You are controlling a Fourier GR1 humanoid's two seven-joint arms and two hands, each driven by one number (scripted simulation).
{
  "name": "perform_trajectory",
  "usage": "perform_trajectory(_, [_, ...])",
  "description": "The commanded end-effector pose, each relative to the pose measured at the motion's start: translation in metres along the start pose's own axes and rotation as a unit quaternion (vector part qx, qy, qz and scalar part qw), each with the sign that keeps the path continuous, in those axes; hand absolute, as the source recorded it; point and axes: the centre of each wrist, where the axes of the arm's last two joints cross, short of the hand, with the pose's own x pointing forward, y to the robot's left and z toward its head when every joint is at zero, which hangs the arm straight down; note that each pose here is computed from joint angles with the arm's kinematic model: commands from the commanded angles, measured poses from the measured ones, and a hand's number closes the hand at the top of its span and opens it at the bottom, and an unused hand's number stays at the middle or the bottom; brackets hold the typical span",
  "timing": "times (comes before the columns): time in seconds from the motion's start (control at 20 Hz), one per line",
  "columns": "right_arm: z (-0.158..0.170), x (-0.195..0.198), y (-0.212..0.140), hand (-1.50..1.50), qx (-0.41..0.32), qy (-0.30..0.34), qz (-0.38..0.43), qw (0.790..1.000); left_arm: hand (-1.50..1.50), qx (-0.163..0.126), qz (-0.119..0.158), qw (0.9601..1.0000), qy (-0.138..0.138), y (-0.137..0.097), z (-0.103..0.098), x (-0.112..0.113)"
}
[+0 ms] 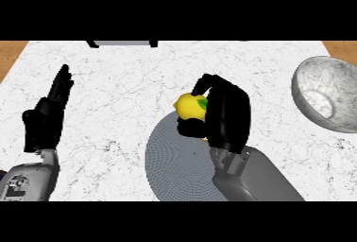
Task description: Pick the lemon from the placemat and place it in the bowl
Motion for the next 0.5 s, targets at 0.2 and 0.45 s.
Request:
perform_trajectory(0.2, [-0.036,-0.048,-0.051,1.5,-0.1,0.069,-0.028,0.992,0.0,0.005,-0.003,1.0,-0.002,0.008,-0.012,0.018])
perform_trajectory(0.45, [-0.054,-0.106,-0.095,1.5,-0.149,0.076,-0.05,0.985,0.0,-0.004,0.0,1.0,-0.008,-0.008,0.009,0.014])
